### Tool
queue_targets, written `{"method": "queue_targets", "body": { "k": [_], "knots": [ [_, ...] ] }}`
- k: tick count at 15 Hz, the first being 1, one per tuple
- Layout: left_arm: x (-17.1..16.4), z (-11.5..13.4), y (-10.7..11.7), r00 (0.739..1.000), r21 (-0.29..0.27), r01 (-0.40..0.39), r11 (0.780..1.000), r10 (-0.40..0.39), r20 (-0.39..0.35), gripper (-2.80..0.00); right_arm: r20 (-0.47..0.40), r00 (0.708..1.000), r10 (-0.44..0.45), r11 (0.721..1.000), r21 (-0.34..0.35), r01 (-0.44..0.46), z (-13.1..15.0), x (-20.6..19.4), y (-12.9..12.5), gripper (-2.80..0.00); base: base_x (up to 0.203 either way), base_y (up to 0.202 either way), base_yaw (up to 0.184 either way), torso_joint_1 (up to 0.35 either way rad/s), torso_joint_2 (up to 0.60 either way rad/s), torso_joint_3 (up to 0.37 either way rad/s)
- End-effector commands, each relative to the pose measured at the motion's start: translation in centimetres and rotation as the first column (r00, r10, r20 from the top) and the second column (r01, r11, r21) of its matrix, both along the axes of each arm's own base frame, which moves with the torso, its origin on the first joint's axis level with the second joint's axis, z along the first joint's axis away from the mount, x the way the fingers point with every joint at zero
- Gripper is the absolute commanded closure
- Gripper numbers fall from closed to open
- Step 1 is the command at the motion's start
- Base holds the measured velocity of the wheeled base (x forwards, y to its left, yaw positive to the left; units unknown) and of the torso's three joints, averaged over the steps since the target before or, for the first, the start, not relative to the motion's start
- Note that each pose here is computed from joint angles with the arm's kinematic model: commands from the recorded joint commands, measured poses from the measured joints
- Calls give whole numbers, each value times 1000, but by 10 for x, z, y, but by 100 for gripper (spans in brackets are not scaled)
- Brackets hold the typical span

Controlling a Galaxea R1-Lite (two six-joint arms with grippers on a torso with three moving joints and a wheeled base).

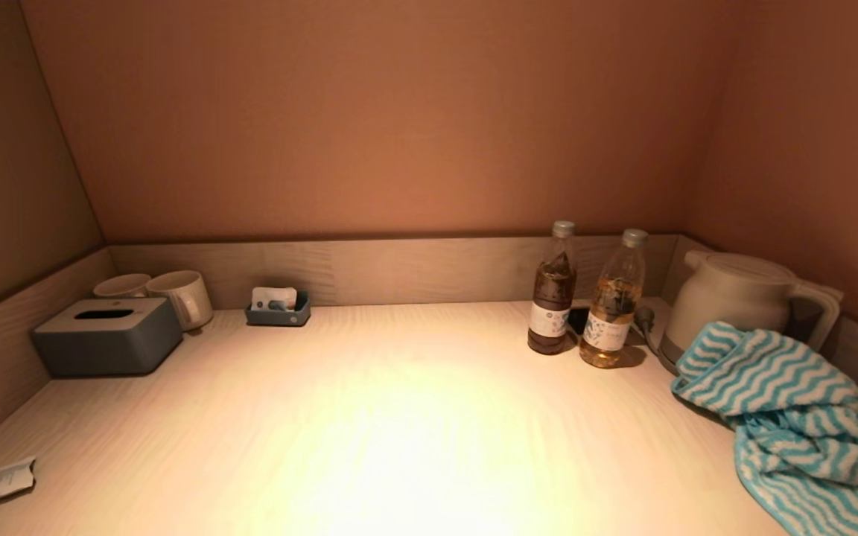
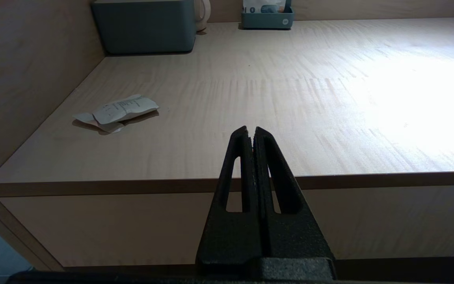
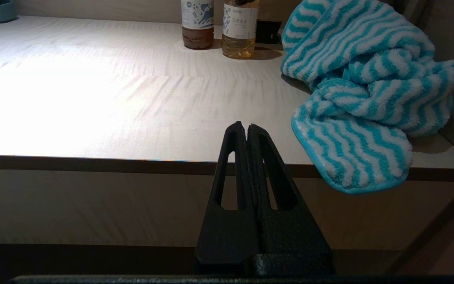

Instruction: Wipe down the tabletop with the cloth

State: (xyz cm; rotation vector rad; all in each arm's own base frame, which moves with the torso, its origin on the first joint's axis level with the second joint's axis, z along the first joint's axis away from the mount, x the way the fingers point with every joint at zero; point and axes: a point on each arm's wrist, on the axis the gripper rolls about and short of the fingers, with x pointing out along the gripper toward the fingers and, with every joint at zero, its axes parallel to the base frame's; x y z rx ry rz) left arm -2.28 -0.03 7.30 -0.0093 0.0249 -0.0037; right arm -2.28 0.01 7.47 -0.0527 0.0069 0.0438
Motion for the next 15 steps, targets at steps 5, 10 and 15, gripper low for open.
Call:
{"method": "queue_targets", "body": {
  "k": [5,10,15],
  "knots": [
    [0,0,0,1000,0,-1,1000,1,0,0,0,1000,1,1000,-1,-1,0,0,0,0,0,0,0,0,0,0],
    [0,0,0,1000,0,-1,1000,1,0,0,0,1000,1,1000,-1,-1,0,0,0,0,0,0,0,0,0,0],
    [0,0,0,1000,0,0,1000,0,0,0,0,1000,1,1000,-1,-1,0,0,0,0,0,0,0,0,0,0]
  ]
}}
